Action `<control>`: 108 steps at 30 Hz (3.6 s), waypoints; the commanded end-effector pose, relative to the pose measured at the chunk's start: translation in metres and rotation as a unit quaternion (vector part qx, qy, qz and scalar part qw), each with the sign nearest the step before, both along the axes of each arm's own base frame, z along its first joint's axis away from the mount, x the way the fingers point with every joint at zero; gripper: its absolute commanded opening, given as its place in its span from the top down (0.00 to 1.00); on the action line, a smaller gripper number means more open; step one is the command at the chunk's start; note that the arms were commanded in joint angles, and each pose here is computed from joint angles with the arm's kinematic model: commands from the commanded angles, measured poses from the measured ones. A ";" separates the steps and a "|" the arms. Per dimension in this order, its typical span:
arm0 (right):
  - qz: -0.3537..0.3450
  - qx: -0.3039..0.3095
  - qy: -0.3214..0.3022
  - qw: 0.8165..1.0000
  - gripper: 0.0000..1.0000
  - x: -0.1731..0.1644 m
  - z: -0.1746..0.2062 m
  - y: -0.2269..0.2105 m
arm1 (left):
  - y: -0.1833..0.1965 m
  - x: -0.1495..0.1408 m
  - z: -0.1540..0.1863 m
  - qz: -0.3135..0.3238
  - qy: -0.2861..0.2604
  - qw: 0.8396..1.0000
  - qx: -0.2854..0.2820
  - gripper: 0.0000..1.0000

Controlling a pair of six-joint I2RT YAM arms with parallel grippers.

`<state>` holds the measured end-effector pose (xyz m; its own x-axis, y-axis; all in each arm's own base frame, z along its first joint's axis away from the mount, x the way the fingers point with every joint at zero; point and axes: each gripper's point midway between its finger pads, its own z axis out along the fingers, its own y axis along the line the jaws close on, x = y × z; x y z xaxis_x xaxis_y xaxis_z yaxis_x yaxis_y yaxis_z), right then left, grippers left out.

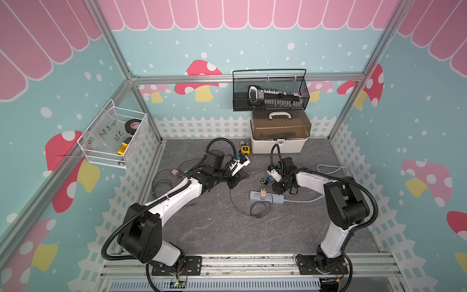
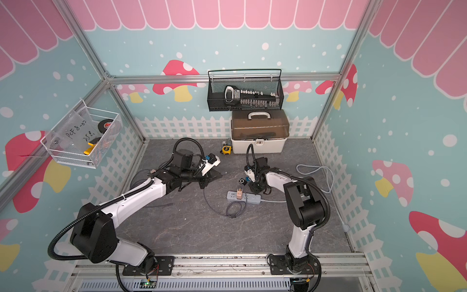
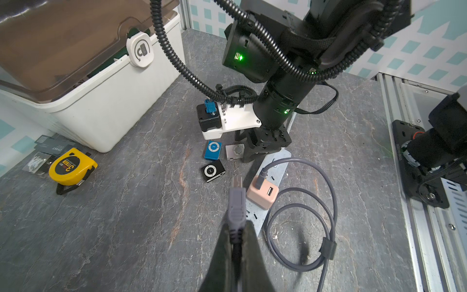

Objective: Charge mp3
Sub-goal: Pick up the MP3 player from the center of the board, then insert the charging cable into the MP3 player.

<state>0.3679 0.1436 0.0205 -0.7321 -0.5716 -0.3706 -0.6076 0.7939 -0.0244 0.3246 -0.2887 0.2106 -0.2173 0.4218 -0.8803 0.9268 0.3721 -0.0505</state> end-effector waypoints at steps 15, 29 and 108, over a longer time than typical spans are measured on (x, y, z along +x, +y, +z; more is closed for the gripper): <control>0.026 -0.012 0.023 0.999 0.81 -0.015 -0.013 0.000 | -0.004 -0.002 0.009 0.001 -0.010 1.000 -0.009 1.00; -0.018 0.051 -0.068 0.996 0.85 -0.010 0.122 -0.010 | -0.017 -0.003 0.027 0.034 -0.062 0.996 0.047 1.00; -0.047 0.209 -0.099 0.972 0.89 -0.054 0.216 0.037 | -0.090 -0.002 0.027 0.078 -0.152 0.980 0.100 1.00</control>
